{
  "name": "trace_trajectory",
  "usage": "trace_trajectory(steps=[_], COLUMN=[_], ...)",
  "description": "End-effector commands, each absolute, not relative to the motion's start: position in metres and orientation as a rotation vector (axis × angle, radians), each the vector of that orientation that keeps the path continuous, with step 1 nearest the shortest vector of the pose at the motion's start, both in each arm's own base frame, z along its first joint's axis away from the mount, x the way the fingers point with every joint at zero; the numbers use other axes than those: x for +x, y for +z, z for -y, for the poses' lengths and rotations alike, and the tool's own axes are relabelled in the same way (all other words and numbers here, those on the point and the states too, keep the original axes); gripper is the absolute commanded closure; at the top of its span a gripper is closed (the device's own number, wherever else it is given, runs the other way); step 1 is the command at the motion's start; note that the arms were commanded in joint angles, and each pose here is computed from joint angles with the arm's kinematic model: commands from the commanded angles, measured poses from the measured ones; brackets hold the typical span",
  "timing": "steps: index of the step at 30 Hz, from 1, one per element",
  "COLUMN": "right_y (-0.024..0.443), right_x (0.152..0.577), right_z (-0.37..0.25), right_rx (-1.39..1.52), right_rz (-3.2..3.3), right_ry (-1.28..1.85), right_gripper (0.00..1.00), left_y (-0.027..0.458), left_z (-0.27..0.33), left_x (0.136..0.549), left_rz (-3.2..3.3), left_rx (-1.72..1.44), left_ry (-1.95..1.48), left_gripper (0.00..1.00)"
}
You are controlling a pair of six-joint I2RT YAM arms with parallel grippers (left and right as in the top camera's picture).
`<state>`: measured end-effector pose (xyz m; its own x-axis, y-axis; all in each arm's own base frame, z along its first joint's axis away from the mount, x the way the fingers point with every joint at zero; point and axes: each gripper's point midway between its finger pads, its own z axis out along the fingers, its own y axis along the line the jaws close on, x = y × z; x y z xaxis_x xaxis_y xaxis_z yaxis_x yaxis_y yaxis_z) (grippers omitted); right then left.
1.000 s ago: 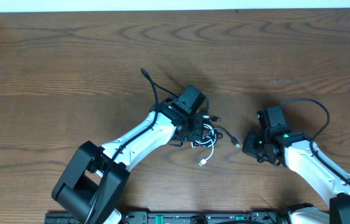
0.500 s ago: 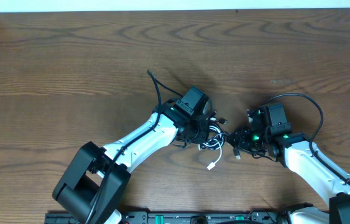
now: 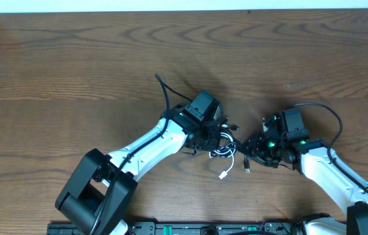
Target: Untangle cables
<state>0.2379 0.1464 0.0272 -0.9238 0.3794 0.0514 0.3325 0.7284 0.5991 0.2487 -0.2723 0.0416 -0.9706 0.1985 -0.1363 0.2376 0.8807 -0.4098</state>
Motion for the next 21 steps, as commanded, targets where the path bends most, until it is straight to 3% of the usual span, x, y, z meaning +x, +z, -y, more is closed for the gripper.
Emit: trace_trajectory(steps=[1, 12, 21], right_y=[0.042, 0.040, 0.026], right_x=[0.256, 0.246, 0.239], right_z=[-0.147, -0.157, -0.155], right_rx=[0.575, 0.515, 0.501], right_rz=[-2.800, -2.850, -2.879], right_ry=[0.962, 0.913, 0.669], right_gripper=[0.66, 0.70, 0.73], left_y=[0.047, 0.048, 0.048], left_z=[0.274, 0.276, 0.277], left_x=[0.250, 0.252, 0.253], left_rz=[-2.936, -2.923, -2.917], left_rx=[0.373, 0.374, 0.375], left_ry=[-0.667, -0.675, -0.680], left_gripper=[0.93, 0.93, 0.93])
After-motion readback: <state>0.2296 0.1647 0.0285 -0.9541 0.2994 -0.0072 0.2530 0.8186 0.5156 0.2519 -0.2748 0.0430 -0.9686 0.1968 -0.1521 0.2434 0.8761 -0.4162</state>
